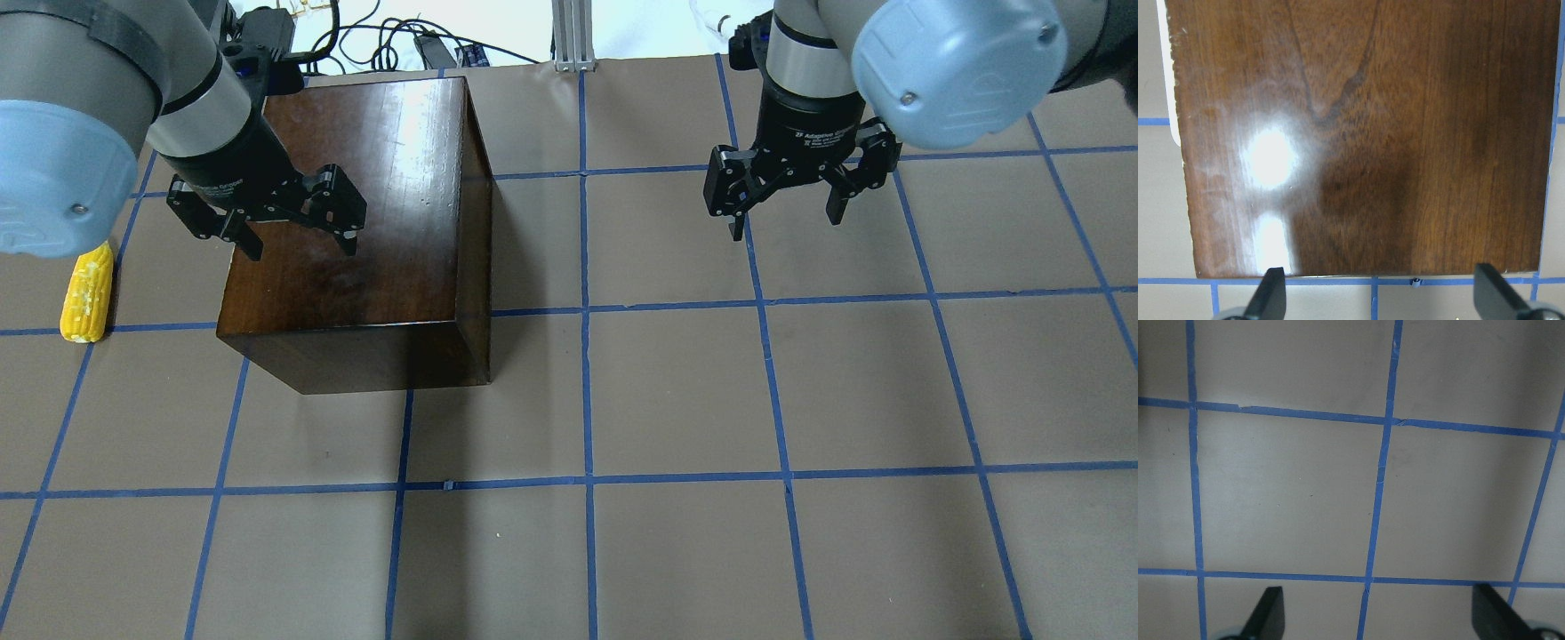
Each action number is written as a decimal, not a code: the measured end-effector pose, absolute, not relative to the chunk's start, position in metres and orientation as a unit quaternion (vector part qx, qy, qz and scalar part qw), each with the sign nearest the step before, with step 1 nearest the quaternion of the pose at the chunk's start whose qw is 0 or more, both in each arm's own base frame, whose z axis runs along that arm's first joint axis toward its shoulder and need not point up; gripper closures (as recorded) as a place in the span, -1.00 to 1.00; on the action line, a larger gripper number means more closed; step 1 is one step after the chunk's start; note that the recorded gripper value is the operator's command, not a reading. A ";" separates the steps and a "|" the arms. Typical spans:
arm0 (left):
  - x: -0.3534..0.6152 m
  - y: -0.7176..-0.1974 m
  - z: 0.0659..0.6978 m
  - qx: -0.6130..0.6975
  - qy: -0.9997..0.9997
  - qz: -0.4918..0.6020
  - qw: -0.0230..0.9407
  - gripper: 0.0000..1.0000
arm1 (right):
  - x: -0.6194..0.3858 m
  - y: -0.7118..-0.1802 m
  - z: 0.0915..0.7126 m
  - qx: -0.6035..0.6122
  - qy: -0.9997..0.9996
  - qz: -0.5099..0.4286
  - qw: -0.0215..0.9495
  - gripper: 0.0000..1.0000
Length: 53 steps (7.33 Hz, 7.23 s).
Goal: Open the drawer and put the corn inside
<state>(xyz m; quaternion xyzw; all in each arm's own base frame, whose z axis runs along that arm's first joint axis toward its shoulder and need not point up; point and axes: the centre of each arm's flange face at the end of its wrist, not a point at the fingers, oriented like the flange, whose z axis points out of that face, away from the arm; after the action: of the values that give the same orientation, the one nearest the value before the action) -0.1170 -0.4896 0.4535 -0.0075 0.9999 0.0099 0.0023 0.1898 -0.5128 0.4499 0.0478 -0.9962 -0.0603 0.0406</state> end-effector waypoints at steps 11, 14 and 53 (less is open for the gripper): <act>-0.113 -0.493 0.451 -0.011 1.000 0.012 0.001 -1.00 | 0.190 -0.513 0.450 0.048 -0.996 -0.060 0.041 -1.00; -0.115 -0.491 0.453 -0.009 1.000 0.010 0.002 -1.00 | 0.190 -0.513 0.450 0.048 -0.996 -0.060 0.041 -1.00; 0.150 -0.613 0.265 0.030 0.971 -0.024 -0.237 -1.00 | 0.190 -0.513 0.450 0.048 -0.996 -0.060 0.041 -1.00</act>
<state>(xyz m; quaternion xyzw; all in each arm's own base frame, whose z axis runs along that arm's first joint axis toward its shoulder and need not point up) 0.1502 -0.6129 0.2646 0.0298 0.9708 -0.0241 -0.2369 0.1898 -0.5128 0.4499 0.0480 -0.9962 -0.0603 0.0405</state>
